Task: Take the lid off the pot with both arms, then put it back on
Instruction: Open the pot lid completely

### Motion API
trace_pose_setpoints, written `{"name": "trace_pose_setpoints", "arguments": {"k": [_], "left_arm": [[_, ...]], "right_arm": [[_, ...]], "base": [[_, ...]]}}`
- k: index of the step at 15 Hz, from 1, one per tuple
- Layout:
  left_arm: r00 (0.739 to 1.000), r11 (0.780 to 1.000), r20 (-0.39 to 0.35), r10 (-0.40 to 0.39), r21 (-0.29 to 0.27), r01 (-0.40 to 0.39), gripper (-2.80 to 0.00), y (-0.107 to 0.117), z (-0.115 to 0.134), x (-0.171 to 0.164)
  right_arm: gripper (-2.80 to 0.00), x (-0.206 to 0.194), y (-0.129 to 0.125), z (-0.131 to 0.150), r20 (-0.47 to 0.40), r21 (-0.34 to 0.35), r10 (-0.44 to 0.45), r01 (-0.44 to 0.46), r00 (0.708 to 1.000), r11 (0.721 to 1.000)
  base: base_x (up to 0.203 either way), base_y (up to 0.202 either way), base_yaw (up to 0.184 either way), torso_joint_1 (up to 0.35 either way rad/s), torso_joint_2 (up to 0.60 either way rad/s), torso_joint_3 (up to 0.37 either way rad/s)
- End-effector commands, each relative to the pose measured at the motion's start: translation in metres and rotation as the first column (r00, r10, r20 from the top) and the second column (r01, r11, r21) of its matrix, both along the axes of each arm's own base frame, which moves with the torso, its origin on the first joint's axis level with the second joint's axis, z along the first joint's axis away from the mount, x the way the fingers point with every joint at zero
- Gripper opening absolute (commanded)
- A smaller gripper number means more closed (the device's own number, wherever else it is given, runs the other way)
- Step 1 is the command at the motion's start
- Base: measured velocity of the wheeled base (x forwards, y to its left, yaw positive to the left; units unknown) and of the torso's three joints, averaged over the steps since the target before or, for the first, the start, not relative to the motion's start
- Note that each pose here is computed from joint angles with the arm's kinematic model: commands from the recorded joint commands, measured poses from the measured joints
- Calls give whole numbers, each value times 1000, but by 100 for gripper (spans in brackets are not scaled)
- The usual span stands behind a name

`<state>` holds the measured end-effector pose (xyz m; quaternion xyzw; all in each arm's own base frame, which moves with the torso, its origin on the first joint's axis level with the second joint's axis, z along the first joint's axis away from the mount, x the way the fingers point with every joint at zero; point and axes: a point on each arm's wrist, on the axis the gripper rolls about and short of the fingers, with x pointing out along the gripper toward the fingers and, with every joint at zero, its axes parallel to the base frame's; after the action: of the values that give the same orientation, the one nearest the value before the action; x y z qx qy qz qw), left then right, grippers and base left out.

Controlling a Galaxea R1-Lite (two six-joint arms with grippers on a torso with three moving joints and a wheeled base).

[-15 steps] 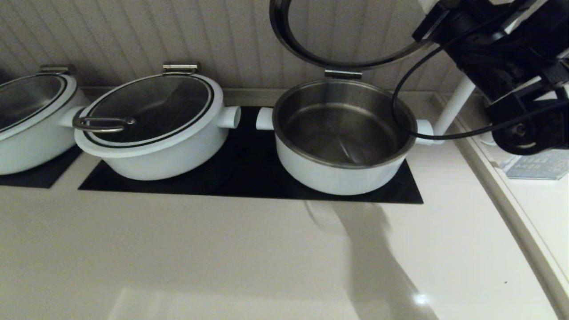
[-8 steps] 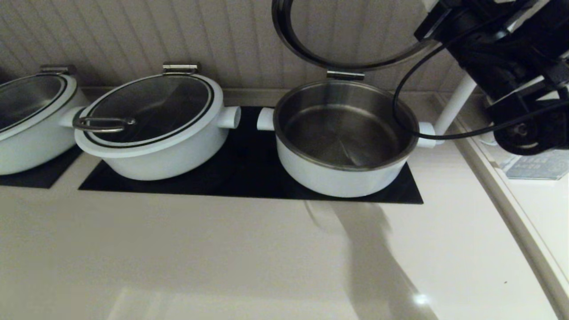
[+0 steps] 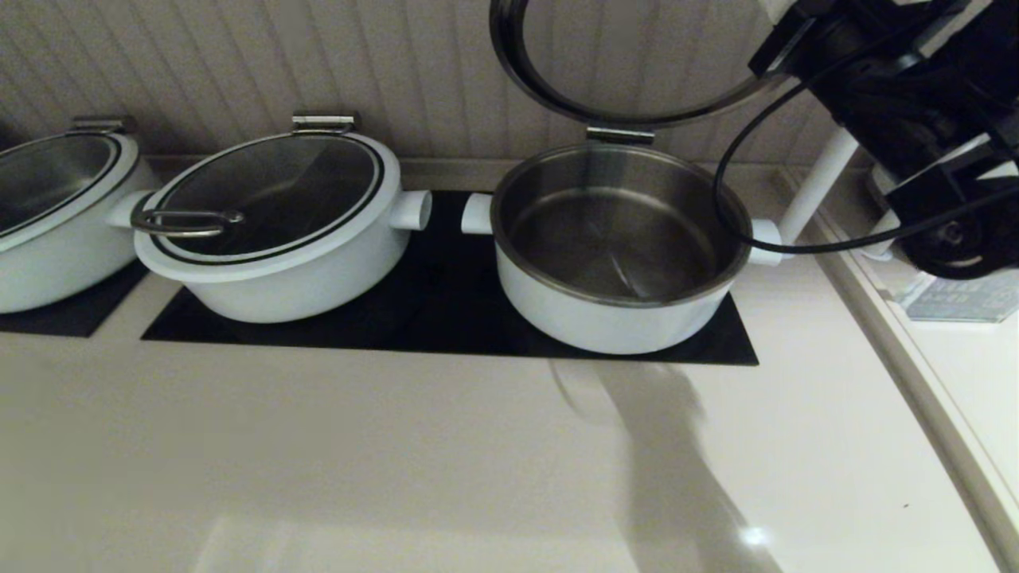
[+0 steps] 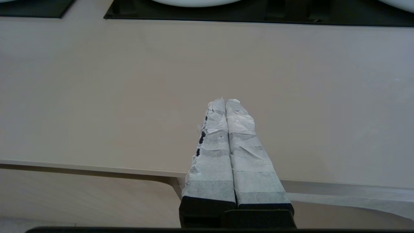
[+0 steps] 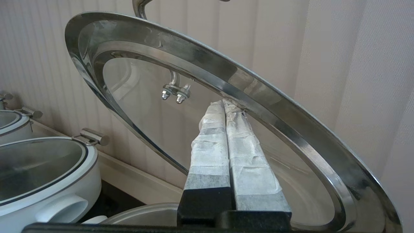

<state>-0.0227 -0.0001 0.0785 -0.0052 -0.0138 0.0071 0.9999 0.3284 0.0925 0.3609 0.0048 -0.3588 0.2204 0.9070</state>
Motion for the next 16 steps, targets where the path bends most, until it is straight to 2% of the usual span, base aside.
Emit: {"name": "trace_pose_setpoints", "arguments": {"k": [1,7,11,16], "left_arm": [[1000,1000,2,1,0,-1,-280,0,0,0],[1000,1000,2,1,0,-1,-280,0,0,0],[1000,1000,2,1,0,-1,-280,0,0,0],[1000,1000,2,1,0,-1,-280,0,0,0]], "right_arm": [[-280,-5,-2,4,18,4,-3,3,1000,1000],[-280,-16,-19,-6,-57,-18,-48,47,997,999],[-280,-20,-20,-6,-65,-28,-37,36,997,999],[-280,-23,-21,-24,-137,-46,-37,31,990,998]], "base": [[0,0,0,0,0,0],[0,0,0,0,0,0],[0,0,0,0,0,0],[0,0,0,0,0,0]]}}
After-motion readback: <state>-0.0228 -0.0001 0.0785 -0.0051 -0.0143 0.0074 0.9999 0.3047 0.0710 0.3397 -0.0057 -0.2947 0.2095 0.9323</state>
